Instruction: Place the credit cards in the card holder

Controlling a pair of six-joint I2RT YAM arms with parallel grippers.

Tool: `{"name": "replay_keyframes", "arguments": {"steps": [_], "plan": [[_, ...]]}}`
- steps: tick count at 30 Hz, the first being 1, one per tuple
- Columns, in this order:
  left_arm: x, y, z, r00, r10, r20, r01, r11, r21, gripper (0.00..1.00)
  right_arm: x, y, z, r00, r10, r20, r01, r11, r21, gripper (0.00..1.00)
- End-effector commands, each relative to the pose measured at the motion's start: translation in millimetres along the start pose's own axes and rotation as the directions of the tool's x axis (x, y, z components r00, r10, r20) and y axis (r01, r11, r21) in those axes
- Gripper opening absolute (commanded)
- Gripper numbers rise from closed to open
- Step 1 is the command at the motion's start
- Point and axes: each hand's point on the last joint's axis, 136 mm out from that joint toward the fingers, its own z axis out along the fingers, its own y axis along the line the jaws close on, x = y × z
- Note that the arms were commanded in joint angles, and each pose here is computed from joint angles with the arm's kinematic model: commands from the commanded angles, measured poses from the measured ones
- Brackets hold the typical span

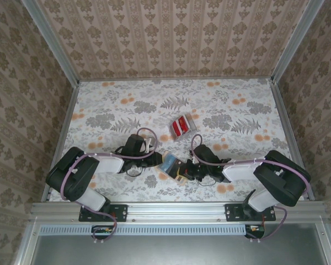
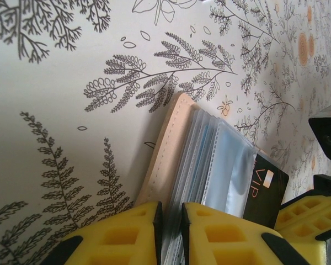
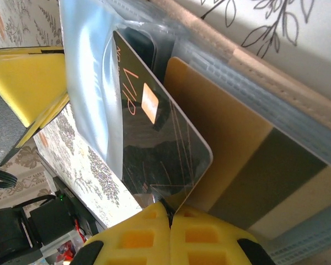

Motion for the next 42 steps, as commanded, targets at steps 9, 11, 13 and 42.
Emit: {"name": "replay_keyframes", "arguments": {"steps": [9,11,13,42], "plan": [[14,6,7,0.998,-0.033,-0.051,0.032,0.999,-0.018,0.19,1,2,0,0.998,-0.015,-0.066,0.018,0.999,0.041,0.00],[15,7,7,0.998,-0.032,-0.050,0.031,0.999,-0.017,0.19,1,3,0,0.997,-0.021,-0.072,0.024,0.999,0.042,0.00],[15,7,7,0.998,-0.035,-0.052,0.034,0.999,-0.018,0.19,-1,3,0,0.997,-0.024,-0.071,0.027,0.998,0.048,0.00],[14,11,4,0.998,-0.046,-0.030,0.045,0.998,-0.046,0.20,-46,-8,-8,0.992,-0.072,0.108,0.067,0.997,0.050,0.19]]}}
